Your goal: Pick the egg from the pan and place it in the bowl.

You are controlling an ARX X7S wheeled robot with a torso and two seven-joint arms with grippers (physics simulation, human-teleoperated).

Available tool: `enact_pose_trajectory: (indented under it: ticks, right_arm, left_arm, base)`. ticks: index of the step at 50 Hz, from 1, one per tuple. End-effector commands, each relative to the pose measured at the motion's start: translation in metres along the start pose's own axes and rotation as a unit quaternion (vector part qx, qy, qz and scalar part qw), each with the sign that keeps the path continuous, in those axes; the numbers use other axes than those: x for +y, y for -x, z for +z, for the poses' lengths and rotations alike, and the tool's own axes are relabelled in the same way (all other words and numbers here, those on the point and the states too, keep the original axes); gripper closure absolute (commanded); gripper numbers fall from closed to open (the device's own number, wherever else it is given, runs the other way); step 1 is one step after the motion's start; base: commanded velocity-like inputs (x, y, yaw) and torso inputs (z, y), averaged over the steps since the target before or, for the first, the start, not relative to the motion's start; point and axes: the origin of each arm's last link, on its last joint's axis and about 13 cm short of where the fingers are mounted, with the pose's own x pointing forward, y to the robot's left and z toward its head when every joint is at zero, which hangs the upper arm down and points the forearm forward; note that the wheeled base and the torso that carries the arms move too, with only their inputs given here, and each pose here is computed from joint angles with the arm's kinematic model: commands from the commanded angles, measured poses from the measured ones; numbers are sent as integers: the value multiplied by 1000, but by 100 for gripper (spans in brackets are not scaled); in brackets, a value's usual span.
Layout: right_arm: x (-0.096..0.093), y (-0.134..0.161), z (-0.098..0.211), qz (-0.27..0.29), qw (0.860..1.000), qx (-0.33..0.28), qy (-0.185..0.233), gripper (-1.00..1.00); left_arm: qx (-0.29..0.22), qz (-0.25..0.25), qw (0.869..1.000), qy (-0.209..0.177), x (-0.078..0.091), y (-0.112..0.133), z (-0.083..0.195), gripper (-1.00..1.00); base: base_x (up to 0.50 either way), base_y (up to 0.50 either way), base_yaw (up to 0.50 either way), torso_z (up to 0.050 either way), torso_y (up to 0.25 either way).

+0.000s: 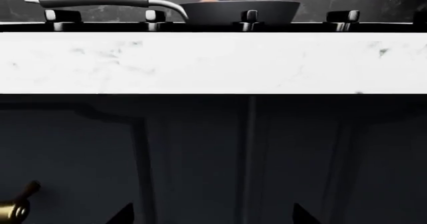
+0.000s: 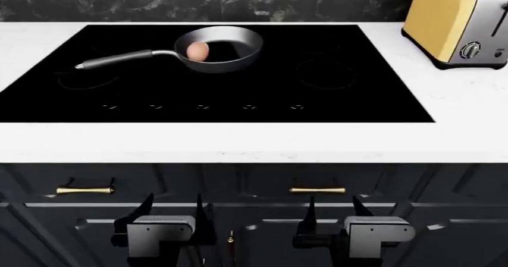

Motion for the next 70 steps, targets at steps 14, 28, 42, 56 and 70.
enact_pose_trajectory:
  ticks: [14, 28, 42, 56, 70]
  right_arm:
    - [0, 1, -1, 1, 1000, 2, 4, -100]
    - [0, 1, -1, 3, 1000, 2, 6, -100]
    - [0, 1, -1, 3, 1000, 3, 8, -100]
    - [5, 16, 91, 12, 992, -119, 26, -100]
    - [8, 13, 255, 66, 948, -303, 75, -100]
  left_arm:
    - [0, -1, 1000, 0, 0, 2, 0, -100]
    - [0, -2, 1000, 0, 1, 4, 0, -100]
    - [-1, -3, 1000, 1, 0, 3, 0, -100]
    - [-82, 12, 996, 40, 2, 19, 86, -100]
    - [-302, -35, 953, -7, 9, 5, 280, -100]
  base:
    - [0, 80, 0, 0, 0]
    - [0, 93, 0, 0, 0]
    - [0, 181, 0, 0, 0]
    - [0, 39, 0, 0, 0]
    - [0, 0, 0, 0, 0]
